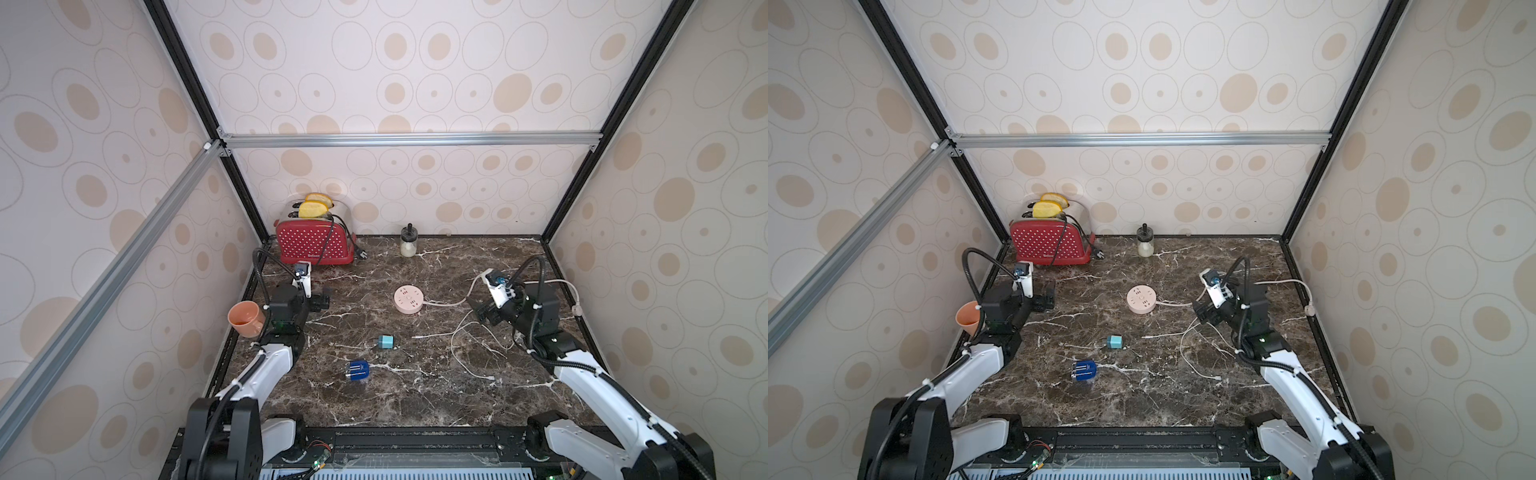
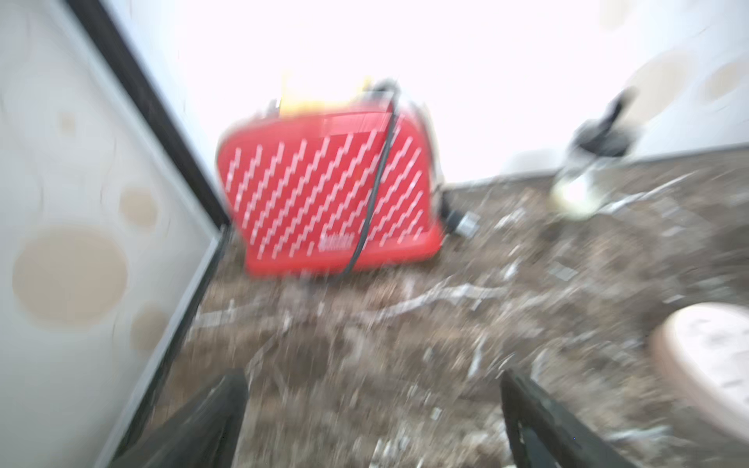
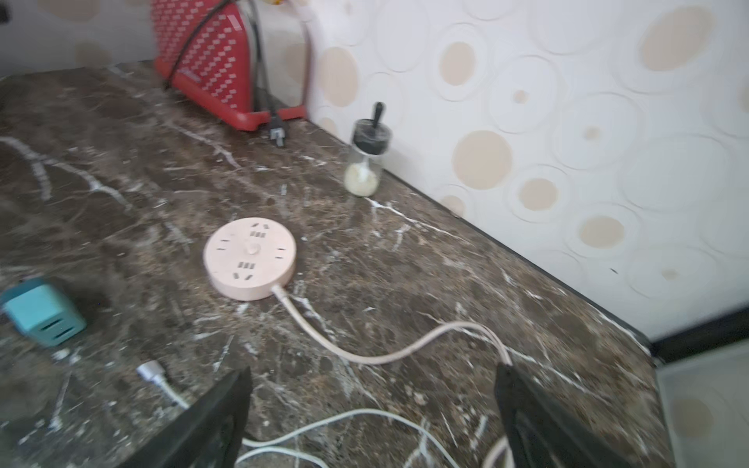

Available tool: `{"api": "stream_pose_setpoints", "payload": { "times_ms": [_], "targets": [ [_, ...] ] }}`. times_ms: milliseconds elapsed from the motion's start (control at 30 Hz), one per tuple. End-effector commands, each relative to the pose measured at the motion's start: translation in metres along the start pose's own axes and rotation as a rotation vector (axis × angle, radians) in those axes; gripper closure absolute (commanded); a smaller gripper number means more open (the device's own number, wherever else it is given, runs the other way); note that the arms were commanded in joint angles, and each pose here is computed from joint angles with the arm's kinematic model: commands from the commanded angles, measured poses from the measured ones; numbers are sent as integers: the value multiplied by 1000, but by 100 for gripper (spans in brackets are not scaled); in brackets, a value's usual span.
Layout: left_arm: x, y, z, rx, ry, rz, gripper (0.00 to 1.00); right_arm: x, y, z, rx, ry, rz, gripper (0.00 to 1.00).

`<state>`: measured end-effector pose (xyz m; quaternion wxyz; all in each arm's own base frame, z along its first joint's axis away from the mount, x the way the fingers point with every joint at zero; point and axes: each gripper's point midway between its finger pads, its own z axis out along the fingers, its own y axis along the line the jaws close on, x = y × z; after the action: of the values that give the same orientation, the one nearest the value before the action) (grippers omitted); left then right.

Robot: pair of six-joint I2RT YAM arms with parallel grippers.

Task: Charge the electric shaver
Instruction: Pick up the charging cable from the center of the board.

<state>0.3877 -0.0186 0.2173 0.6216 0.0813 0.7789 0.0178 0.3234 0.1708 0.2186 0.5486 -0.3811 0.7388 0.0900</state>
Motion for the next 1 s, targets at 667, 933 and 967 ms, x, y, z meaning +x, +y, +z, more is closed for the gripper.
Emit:
{"api": "stream_pose_setpoints", "payload": {
  "times_ms": [667,933,967],
  "targets": [
    [22,-104,-67,582,263,138,1,108,147,91,-727,584,-312,26],
    [21,-105,-70,616,297,212,1,138,151,91,-740,724,-353,36],
    [20,-105,-70,615,292,211,1,140,152,91,-743,732,-357,37]
  ]
}}
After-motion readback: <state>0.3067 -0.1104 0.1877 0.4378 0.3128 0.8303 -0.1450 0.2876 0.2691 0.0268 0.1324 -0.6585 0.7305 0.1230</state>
